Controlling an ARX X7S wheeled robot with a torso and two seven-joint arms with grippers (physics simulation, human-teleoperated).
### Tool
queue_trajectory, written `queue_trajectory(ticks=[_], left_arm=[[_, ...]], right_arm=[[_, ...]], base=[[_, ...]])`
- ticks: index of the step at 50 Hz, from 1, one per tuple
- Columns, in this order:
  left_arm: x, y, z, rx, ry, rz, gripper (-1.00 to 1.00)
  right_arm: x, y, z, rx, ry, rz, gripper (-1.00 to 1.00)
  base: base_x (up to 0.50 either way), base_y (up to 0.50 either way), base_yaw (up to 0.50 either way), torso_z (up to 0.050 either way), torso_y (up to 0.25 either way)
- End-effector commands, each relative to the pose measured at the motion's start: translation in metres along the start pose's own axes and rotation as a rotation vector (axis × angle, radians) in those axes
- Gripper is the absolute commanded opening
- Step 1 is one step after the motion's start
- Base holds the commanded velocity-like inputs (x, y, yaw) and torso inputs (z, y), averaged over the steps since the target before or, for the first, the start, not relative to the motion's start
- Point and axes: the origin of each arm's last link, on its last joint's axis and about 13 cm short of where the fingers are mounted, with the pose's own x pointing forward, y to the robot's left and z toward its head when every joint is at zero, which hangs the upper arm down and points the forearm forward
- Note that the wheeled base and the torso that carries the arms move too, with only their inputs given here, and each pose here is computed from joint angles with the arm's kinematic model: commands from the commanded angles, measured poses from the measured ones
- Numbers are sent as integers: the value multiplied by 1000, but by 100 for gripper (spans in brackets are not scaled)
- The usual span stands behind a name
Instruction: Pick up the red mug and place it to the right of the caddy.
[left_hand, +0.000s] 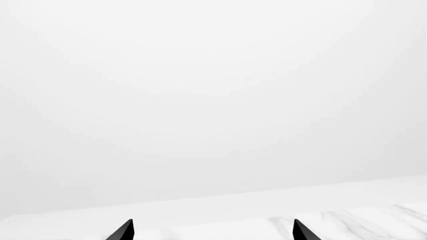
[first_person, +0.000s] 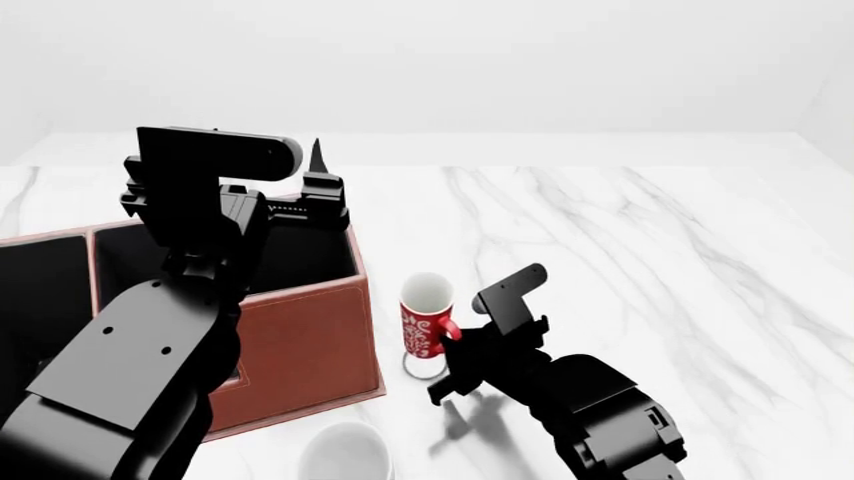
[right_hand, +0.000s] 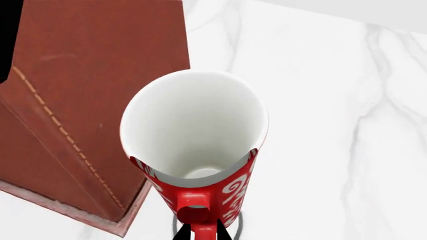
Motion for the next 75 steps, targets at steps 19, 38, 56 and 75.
queue_trajectory(ticks=[19, 38, 56, 75], left_arm=[[-1, 1, -3, -1, 6, 1, 100], [-1, 1, -5, -1, 8, 1, 100], [-1, 1, -5, -2, 10, 2, 100], [-2, 2, -3, -2, 7, 5, 100]], right_arm=[[10, 2, -8, 2, 72, 6, -100], [12, 1, -9, 4, 101, -8, -100], [12, 0, -7, 13, 94, -14, 100], [-67, 35, -6, 45, 62, -8, 100]], base=[[0, 0, 0, 0, 1], [0, 0, 0, 0, 1], [0, 0, 0, 0, 0], [0, 0, 0, 0, 0]])
